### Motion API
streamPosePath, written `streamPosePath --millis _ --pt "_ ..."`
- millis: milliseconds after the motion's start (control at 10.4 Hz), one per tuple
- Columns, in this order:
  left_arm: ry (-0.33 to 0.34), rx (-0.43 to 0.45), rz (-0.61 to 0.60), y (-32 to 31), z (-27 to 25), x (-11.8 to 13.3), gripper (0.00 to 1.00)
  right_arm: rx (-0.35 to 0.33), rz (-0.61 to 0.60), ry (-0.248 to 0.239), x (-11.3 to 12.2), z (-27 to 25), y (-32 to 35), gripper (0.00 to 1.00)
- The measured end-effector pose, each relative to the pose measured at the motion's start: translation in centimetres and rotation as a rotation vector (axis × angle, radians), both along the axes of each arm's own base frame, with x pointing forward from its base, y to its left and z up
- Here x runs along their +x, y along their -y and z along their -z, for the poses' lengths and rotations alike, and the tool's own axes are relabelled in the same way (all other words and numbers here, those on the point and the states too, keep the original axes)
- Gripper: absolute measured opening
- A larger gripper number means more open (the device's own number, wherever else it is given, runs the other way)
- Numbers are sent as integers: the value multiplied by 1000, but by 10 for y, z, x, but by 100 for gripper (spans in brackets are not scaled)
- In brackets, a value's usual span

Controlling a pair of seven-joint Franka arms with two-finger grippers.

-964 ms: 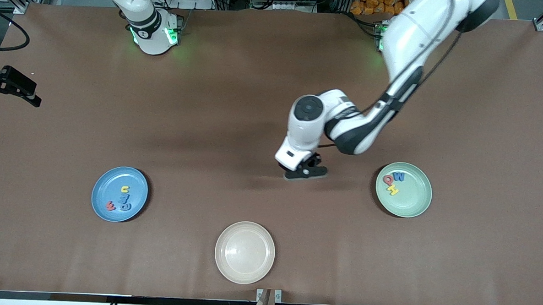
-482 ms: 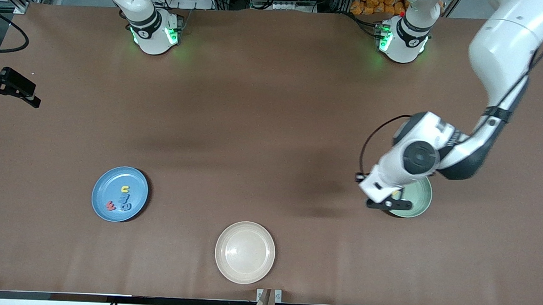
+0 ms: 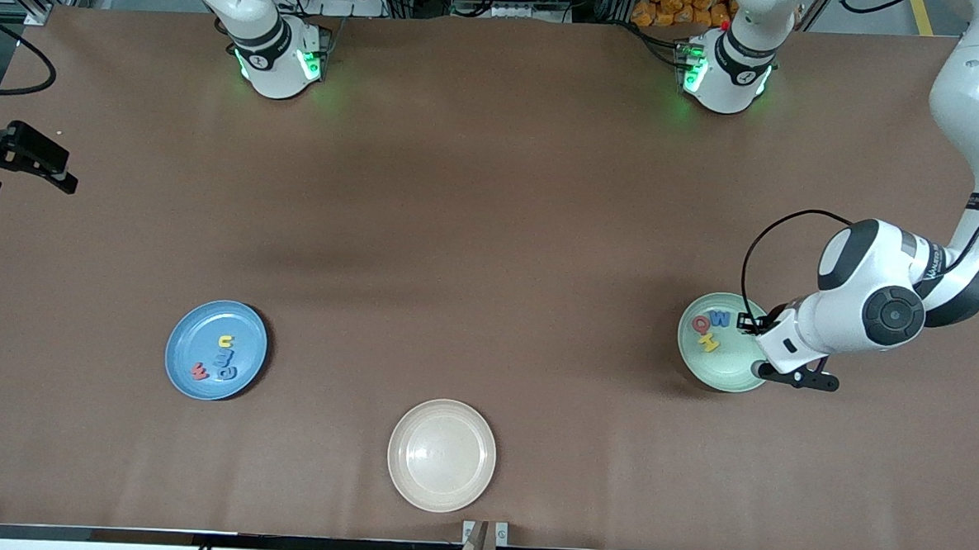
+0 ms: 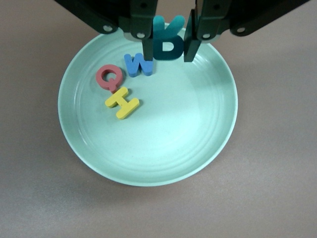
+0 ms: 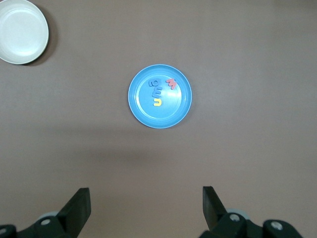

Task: Sort upper and lower case letters into plates
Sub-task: 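Open the left gripper to drop the R in the green plate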

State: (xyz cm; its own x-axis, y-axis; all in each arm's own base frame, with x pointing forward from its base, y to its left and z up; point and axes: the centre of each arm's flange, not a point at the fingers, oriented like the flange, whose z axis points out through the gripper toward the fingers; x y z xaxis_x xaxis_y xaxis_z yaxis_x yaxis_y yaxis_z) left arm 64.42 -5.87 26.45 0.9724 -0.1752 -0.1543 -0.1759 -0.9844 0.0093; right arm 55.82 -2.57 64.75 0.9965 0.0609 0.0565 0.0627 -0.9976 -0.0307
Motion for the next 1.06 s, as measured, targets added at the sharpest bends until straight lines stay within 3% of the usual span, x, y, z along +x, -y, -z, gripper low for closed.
streamPosePath --millis 193,289,675,1061 --pt "17 -11 10 5 3 0 37 -1 0 7 -3 -6 0 100" --pt "21 -12 9 5 2 1 45 -1 0 10 -4 -7 1 100" --pt "95 10 -13 -16 -34 16 99 -1 4 10 -5 -8 2 100" --pt "275 98 -40 -28 -143 26 100 0 4 1 -6 -8 3 100"
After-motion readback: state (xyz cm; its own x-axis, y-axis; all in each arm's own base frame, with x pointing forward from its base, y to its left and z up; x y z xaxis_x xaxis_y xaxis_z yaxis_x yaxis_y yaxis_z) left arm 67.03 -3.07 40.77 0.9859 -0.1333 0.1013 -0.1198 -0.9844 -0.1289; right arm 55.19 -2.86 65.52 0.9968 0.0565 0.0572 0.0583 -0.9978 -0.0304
